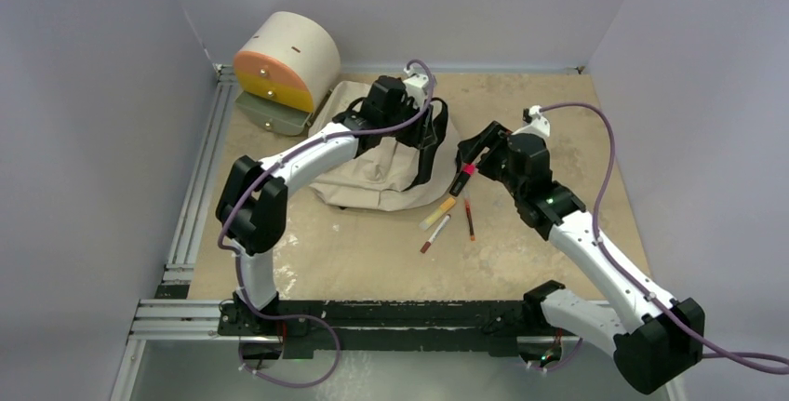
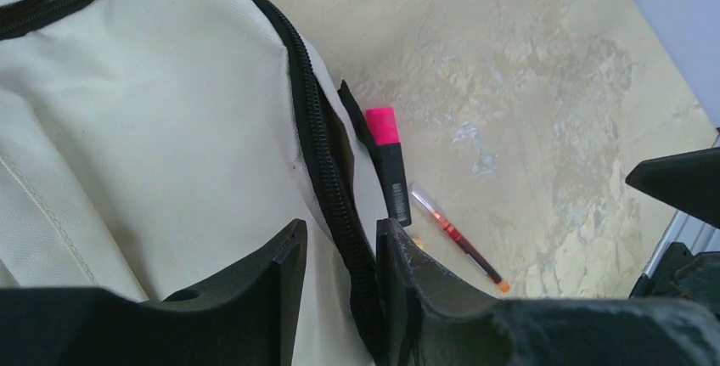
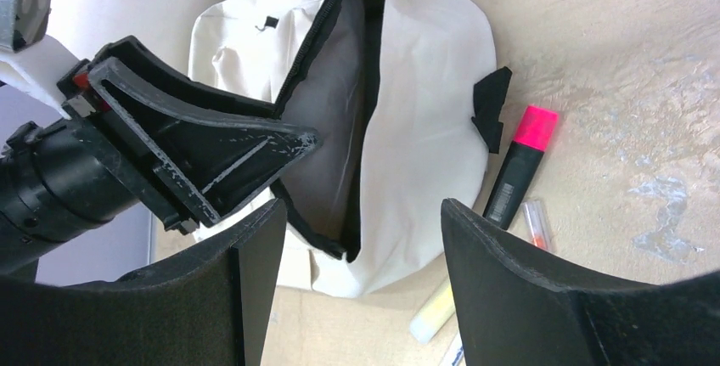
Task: Pack the student bag
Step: Adjust the student bag at the center of the board.
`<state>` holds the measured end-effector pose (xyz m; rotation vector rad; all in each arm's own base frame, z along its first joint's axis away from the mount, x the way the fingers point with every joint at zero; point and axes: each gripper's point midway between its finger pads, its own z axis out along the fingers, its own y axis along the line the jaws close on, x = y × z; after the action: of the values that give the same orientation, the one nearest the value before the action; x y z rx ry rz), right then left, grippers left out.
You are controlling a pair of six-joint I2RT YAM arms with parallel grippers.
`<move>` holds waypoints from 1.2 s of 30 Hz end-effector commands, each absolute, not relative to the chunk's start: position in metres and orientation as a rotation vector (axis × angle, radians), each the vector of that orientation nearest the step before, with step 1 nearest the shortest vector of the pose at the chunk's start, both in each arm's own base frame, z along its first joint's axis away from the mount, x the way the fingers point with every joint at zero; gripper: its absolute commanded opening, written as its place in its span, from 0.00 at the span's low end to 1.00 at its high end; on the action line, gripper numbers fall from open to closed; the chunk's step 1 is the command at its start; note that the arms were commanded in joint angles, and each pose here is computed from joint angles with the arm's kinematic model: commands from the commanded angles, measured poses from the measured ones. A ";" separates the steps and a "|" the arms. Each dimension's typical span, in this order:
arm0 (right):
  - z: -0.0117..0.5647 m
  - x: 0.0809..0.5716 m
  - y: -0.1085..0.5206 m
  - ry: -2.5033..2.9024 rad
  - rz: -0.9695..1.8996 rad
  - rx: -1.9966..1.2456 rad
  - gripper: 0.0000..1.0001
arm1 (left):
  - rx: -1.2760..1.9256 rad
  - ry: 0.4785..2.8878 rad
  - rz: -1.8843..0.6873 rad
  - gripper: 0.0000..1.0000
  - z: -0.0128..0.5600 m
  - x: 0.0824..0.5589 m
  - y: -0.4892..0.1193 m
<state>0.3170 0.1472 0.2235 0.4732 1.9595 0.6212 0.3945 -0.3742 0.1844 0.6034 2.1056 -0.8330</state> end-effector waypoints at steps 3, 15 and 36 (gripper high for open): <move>0.212 0.322 0.160 1.986 0.669 0.465 0.69 | 0.644 2.012 -0.807 0.33 0.206 0.403 -0.373; 0.193 0.368 0.198 2.048 0.726 0.405 0.69 | 0.624 2.020 -0.725 0.16 0.193 0.406 -0.360; 0.136 0.406 0.209 2.178 0.593 0.417 0.50 | 0.566 2.008 -0.719 0.00 0.203 0.411 -0.343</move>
<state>0.3924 0.2104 0.1103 0.4255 2.2548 0.6133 0.4078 -0.3453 0.1655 0.5853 2.1105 -0.7045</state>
